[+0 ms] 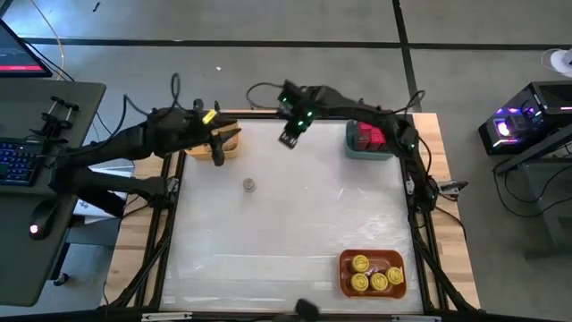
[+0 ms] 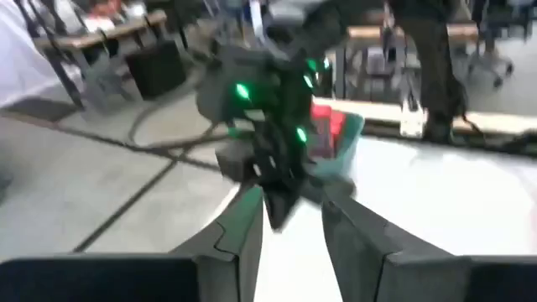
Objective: Sort spices by type
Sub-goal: Put the brown seasoning bottle into the yellow bin
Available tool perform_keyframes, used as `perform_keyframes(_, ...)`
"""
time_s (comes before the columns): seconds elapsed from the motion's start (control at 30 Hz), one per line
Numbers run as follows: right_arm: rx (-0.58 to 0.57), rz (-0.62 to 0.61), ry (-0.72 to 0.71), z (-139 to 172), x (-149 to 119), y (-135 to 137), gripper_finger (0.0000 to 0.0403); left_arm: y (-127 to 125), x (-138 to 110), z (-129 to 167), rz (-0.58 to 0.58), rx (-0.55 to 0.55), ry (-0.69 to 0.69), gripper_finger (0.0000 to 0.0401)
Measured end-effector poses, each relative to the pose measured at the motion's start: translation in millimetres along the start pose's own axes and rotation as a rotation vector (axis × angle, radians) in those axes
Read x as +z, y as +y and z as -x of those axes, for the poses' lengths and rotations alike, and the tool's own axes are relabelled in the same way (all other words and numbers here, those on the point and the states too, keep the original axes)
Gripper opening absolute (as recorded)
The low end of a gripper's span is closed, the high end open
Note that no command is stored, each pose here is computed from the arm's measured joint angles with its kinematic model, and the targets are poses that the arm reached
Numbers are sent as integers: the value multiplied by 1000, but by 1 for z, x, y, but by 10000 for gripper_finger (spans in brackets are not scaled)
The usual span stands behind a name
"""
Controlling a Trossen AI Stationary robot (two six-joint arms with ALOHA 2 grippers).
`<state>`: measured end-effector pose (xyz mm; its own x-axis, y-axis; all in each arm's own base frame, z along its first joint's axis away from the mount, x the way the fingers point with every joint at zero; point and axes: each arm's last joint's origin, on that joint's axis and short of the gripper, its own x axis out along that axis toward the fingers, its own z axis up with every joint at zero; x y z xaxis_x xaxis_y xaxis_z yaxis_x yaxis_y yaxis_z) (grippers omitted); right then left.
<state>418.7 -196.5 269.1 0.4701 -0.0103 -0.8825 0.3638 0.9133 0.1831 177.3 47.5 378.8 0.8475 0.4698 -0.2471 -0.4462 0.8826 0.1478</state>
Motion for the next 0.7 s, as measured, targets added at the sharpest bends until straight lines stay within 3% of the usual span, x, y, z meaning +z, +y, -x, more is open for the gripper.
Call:
perform_keyframes(0.13, -80, -19, 9, 39, -7, -28, 0, -7, 4, -14, 15, -115, 146, 144)
perform_keyframes(0.37, -160, -98, -62, 116, -24, -55, 0, -28, -19, -56, 55, -331, 478, 207)
perform_keyframes(0.57, -187, -98, -66, 162, -43, -47, 0, -44, -49, -92, 92, -392, 764, 230)
perform_keyframes(0.7, -216, -101, -72, 190, -56, -39, 0, -51, -70, -112, 114, -355, 975, 232)
